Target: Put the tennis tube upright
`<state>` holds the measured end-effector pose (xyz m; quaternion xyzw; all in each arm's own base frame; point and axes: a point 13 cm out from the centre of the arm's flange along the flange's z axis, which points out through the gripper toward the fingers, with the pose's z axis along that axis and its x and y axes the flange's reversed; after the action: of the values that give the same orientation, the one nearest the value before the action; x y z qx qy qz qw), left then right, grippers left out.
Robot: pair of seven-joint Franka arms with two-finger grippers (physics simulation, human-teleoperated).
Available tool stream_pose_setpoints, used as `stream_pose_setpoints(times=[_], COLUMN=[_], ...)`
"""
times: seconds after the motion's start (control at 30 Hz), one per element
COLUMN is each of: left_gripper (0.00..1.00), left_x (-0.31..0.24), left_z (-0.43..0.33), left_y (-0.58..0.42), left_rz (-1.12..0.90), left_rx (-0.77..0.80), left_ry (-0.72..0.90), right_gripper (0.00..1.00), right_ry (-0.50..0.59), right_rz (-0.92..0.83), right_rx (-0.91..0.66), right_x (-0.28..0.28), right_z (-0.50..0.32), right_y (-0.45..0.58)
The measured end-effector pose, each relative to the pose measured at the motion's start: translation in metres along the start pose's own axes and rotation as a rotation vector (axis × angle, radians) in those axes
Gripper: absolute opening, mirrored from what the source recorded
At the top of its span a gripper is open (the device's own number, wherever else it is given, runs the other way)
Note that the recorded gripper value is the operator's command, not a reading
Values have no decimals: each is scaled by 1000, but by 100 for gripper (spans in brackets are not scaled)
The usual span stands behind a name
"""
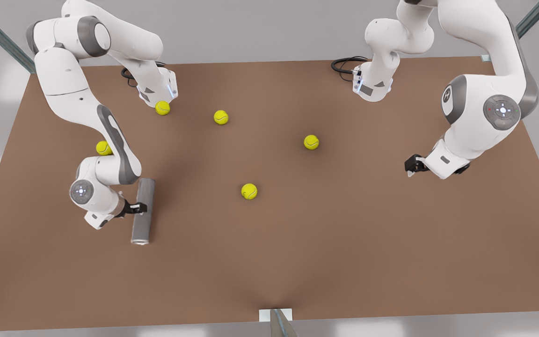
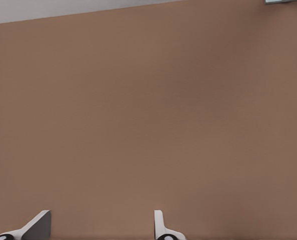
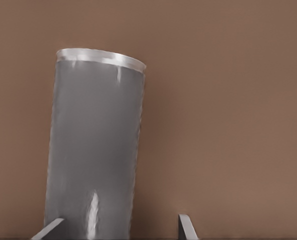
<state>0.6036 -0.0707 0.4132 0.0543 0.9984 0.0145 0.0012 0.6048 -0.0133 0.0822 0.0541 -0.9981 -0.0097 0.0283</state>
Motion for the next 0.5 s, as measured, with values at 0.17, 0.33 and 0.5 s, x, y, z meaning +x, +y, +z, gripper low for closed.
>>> stream_pose_setpoints(times=[0.17,0.33,0.5], left_gripper=[100,100,100], left_x=[-1,-3,-4], left_z=[1,1,1], left_y=[0,0,0], left_rz=[0,0,0], left_rx=[0,0,0], left_ry=[-2,-8,-11], right_gripper=[100,100,100], right_ry=[-10,7,82], right_rz=[5,11,-2], right_rx=[9,7,-25], right_x=[-10,-10,7], right_z=[-12,-15,-5], right_y=[0,5,55])
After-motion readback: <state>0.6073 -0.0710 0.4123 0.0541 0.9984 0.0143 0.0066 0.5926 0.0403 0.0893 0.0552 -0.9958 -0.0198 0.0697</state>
